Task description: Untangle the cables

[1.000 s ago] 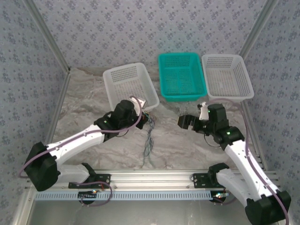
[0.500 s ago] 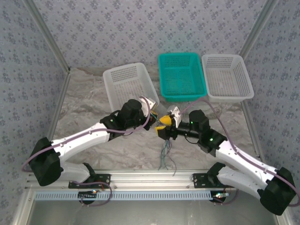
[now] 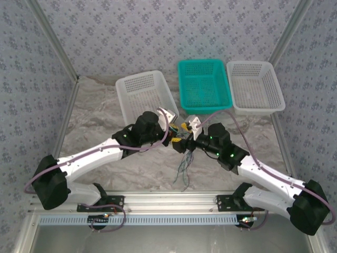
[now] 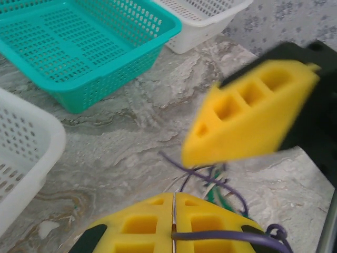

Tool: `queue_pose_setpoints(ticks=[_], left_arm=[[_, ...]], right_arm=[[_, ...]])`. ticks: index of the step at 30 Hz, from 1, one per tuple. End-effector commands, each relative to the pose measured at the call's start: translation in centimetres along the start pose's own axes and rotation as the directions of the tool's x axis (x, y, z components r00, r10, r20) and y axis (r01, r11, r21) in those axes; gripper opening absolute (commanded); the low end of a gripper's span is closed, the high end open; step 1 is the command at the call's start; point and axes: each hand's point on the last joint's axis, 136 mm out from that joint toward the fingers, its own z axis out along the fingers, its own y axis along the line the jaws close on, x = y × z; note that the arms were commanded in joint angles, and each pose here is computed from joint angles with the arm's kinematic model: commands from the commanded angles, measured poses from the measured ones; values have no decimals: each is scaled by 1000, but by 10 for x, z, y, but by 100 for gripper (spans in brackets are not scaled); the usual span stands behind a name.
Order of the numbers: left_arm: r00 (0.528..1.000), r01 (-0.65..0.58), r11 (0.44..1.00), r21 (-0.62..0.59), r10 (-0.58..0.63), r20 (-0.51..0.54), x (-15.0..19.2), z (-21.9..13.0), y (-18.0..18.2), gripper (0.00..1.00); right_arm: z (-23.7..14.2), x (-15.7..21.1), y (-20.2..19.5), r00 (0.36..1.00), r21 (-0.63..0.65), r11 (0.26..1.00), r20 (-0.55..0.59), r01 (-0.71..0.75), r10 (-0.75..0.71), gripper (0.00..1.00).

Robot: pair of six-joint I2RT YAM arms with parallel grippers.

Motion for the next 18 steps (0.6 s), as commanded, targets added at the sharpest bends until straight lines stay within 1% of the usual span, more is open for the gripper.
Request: queue_pose_setpoints(ticks=[1,2,3,4,6,7,9,10,11,12,15,18], left_arm=[[997,-30,997,67,25,78,-23,-11,-17,0],[996,-29,997,68,24,80,-24,-12,-17,0],[996,-30,997,68,24,83,-25,-11,-17,0],[996,-32,997,69,26,86,-25,-11,-18,0],[996,-31,998,52,26,87,-26,-10,-15,0],[996,-25,999,28,22,84,-27,-10,-10,0],[998,-5,998,-59,9,70,-27,-9,4,0],[998,0,996,-87,5,66,-27,-10,9,2],[997,6,994,-111,2,71,-27,-12,13,4],[997,8,993,-119,2,82,-28,-14,15,7],[991,14,994,-108,0,131,-32,-23,13,20],[986,19,992,-128,2,166,-34,-33,17,34]], right_arm=[[-3,-4,-14,991,114,985,18,131,-134,92],[-3,-3,-16,986,130,978,20,161,-165,92],[-2,-3,-16,981,133,973,21,188,-192,88],[-1,-4,-16,978,133,970,23,202,-207,82],[2,-6,-16,975,131,967,21,217,-221,54],[3,-7,-16,975,128,967,21,219,-223,45],[4,-9,-13,975,111,970,23,217,-220,23],[4,-9,-12,976,104,972,23,212,-216,14],[3,-9,-12,978,99,974,23,203,-206,2],[3,-9,-13,981,104,976,18,191,-194,0],[-2,-10,-18,988,122,982,27,145,-149,0],[-13,-19,-24,993,141,987,78,82,-94,0]])
